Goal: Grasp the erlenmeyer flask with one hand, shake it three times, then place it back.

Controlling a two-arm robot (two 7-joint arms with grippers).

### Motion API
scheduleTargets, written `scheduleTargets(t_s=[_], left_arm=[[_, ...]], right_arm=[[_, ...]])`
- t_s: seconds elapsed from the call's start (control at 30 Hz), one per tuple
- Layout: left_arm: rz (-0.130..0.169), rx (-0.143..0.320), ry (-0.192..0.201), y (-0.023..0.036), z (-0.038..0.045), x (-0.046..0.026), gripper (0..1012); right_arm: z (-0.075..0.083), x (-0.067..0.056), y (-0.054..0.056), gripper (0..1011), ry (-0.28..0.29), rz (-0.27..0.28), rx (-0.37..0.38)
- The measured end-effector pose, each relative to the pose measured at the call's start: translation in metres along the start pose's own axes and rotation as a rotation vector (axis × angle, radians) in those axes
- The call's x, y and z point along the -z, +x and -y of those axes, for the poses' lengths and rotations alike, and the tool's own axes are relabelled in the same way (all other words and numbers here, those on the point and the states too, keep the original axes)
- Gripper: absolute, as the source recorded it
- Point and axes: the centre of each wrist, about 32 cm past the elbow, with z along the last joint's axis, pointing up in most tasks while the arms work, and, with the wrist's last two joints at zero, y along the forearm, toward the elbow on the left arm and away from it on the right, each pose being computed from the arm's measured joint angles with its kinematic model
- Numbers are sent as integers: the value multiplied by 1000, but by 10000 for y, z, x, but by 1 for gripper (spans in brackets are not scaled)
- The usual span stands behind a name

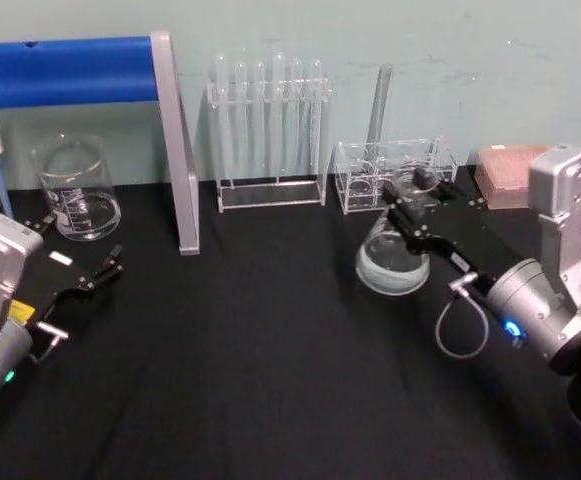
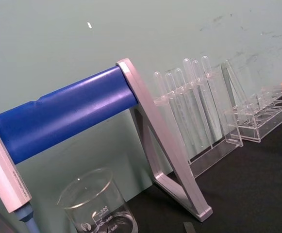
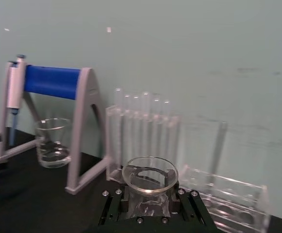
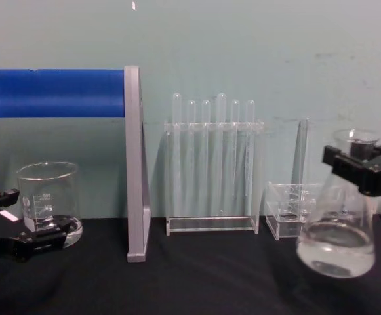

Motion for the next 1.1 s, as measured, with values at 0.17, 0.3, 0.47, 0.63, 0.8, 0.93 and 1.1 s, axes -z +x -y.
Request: scheduleTargets(t_s=[0.17, 0.3, 0.47, 0.63, 0.8, 0.93, 1.1], left_arm=[[0, 0, 0, 0, 0, 0, 1001], [0, 0, 0, 0, 0, 0, 1001], [0, 0, 0, 0, 0, 0, 1001], [0, 0, 0, 0, 0, 0, 1001], [0, 0, 0, 0, 0, 0, 1001], [0, 0, 0, 0, 0, 0, 1001], [0, 0, 0, 0, 0, 0, 1001]], right_arm=[[-25, 1, -95, 456, 0, -15, -55], [-39, 9, -156, 456, -3, -25, -88], [-52, 22, -202, 453, -10, -31, -119], [-56, 35, -228, 456, -15, -33, -139], [-50, 61, -225, 453, -19, -34, -146], [-39, 104, -220, 456, -18, -34, -151], [-22, 161, -217, 453, -24, -34, -153]])
